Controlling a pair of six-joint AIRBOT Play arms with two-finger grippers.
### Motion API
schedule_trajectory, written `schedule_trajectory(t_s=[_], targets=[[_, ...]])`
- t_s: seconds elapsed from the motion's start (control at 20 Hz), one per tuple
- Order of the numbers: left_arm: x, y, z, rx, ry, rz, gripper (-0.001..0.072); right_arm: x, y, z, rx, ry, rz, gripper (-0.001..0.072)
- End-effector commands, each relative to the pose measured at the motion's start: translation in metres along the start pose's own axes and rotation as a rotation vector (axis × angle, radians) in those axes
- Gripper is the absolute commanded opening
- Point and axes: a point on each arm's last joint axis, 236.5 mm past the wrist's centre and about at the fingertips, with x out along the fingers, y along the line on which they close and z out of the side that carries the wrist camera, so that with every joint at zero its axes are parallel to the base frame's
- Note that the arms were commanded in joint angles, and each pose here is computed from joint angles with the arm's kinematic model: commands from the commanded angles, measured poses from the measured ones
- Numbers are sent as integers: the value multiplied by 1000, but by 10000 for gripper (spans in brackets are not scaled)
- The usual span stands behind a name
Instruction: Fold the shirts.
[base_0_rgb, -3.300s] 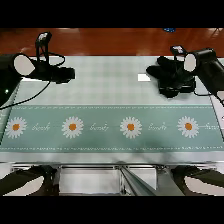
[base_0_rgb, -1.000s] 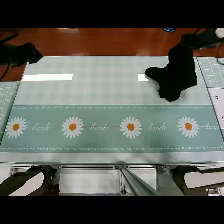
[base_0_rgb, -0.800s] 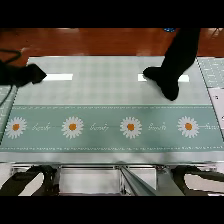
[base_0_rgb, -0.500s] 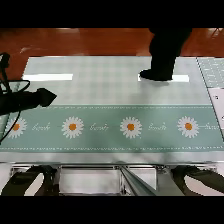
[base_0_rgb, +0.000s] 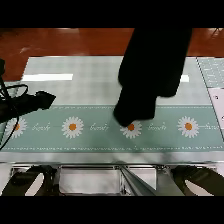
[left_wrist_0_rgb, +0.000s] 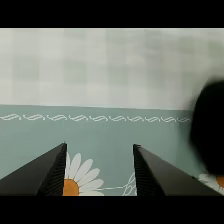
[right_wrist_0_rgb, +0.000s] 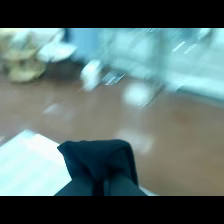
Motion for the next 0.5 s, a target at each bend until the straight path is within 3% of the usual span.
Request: schedule_trajectory(t_s=[0.0, 0.45], targets=[[0, 0, 0, 0, -4, 0, 506, 21, 59, -55, 79, 165, 196, 23], [0, 0, -3, 2, 11, -1, 506, 116, 135, -331, 453, 696, 295, 23]])
